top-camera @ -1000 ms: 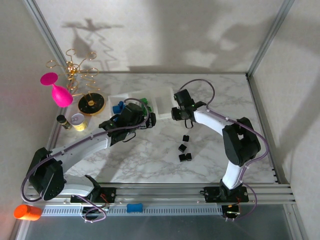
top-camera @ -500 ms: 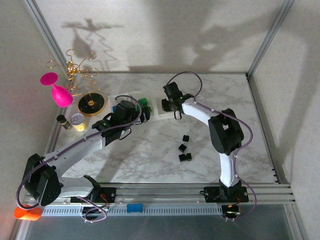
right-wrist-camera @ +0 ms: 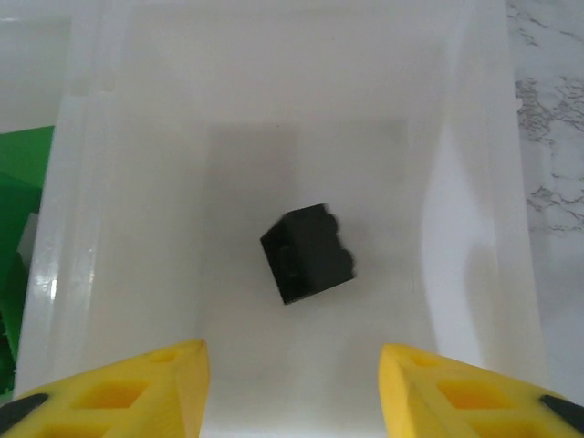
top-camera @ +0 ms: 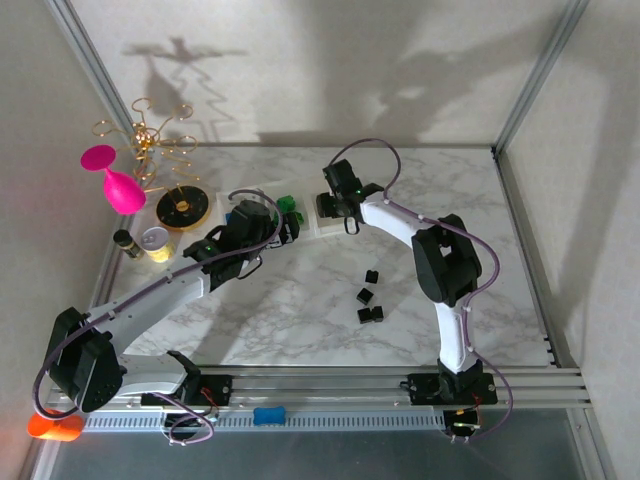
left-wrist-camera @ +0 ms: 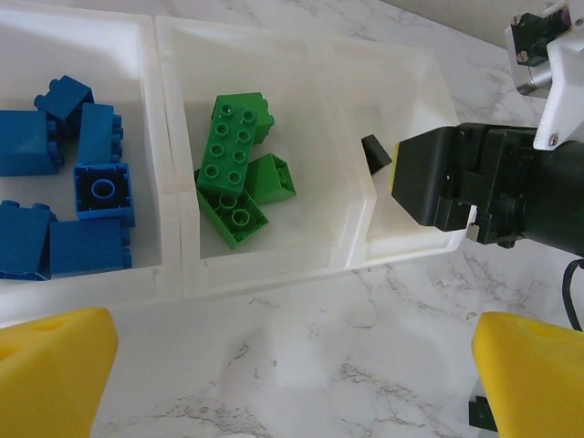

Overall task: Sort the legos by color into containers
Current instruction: Place the lego in the container, then pick up the lego from the center of the table.

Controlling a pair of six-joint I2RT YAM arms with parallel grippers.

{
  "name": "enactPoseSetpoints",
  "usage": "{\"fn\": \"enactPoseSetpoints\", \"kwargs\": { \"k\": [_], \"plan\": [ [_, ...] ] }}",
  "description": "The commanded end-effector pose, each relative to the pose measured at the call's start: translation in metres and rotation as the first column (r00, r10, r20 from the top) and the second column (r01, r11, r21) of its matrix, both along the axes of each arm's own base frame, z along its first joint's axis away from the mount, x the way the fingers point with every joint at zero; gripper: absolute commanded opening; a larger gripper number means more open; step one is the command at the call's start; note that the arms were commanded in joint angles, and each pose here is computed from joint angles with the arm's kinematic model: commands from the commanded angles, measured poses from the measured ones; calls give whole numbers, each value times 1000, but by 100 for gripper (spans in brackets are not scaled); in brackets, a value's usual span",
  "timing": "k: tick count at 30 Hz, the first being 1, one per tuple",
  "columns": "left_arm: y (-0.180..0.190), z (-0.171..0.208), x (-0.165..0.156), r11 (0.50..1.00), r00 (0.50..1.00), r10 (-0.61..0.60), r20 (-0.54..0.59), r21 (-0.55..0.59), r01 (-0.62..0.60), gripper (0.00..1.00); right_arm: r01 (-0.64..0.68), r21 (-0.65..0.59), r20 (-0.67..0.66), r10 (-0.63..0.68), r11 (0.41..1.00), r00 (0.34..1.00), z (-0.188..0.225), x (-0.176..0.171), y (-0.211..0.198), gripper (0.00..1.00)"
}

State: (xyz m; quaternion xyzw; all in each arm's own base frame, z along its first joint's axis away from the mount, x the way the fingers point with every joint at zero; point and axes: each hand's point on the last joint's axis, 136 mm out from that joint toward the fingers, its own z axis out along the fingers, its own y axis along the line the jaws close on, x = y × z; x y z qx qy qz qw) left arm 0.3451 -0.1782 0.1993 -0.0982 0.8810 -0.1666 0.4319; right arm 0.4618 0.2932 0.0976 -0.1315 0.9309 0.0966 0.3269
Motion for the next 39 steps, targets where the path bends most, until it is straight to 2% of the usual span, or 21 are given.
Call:
{"fn": "enactPoseSetpoints", "kwargs": {
  "k": [1, 11, 24, 31, 35, 39],
  "plan": [
    [4, 7, 0, 1000, 999, 18, 30, -22, -17, 100, -16, 80, 44, 12, 997, 999, 40, -11, 2, 53],
    [-25, -3, -13, 995, 996, -85, 39, -44, 87, 100, 40, 119, 2, -40, 992, 999, 46, -67, -36, 55],
    [-65, -35, -47, 974, 974, -226, 5, -32, 226, 100, 220, 55, -156, -209, 974, 965, -8, -144, -100, 68],
    [-65, -48, -54, 974, 974, -227, -21, -20, 227, 100, 263, -25, -227, -262, 964, 938, -39, -174, -111, 71],
    [-66, -51, -53, 974, 974, -224, -20, -19, 224, 100, 279, -55, -233, -284, 959, 930, -54, -176, -114, 68],
    [-71, -50, -52, 972, 972, -235, -24, -26, 234, 100, 266, -65, -222, -273, 962, 936, -58, -171, -109, 60]
  ]
}}
